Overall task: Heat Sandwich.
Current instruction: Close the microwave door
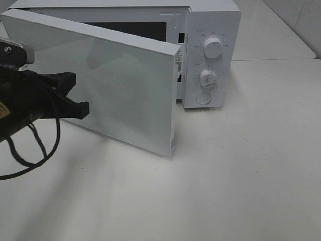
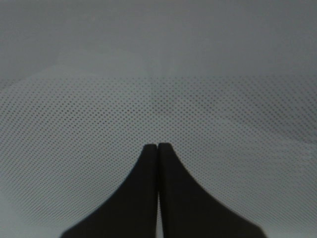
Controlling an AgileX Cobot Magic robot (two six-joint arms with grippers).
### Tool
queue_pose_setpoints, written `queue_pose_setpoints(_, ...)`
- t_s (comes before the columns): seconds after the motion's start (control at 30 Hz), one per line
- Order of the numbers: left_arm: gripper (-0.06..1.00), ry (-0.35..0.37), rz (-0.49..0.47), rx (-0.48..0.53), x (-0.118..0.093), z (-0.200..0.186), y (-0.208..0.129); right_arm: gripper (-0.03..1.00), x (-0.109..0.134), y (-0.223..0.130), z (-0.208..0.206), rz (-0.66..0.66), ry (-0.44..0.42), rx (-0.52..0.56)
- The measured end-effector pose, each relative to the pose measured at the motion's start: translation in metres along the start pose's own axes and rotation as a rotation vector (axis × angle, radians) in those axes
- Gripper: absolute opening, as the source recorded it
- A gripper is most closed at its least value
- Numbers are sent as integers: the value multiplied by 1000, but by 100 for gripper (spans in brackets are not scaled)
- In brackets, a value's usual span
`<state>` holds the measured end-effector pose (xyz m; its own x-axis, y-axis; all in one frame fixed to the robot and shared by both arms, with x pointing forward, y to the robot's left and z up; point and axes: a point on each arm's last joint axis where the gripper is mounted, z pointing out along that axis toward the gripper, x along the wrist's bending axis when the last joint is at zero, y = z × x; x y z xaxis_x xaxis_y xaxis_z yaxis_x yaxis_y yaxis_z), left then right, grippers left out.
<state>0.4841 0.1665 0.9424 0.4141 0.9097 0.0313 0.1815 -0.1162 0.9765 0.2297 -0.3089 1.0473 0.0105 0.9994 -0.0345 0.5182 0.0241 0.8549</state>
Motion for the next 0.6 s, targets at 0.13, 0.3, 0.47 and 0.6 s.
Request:
queue_pose_setpoints(0.13,0,18,-13,-10,-12,11,4,76,0,0,0,0,0,0)
queue_pose_setpoints(0.3,0,38,-31,-20,-27,25,8,76,0,0,0,0,0,0)
queue_pose_setpoints(0.47,0,45,-22,-27,-43,39,10,76,0,0,0,0,0,0)
queue_pose_setpoints(0.6,0,51,-31,-46,-55,51,16,76,0,0,0,0,0,0)
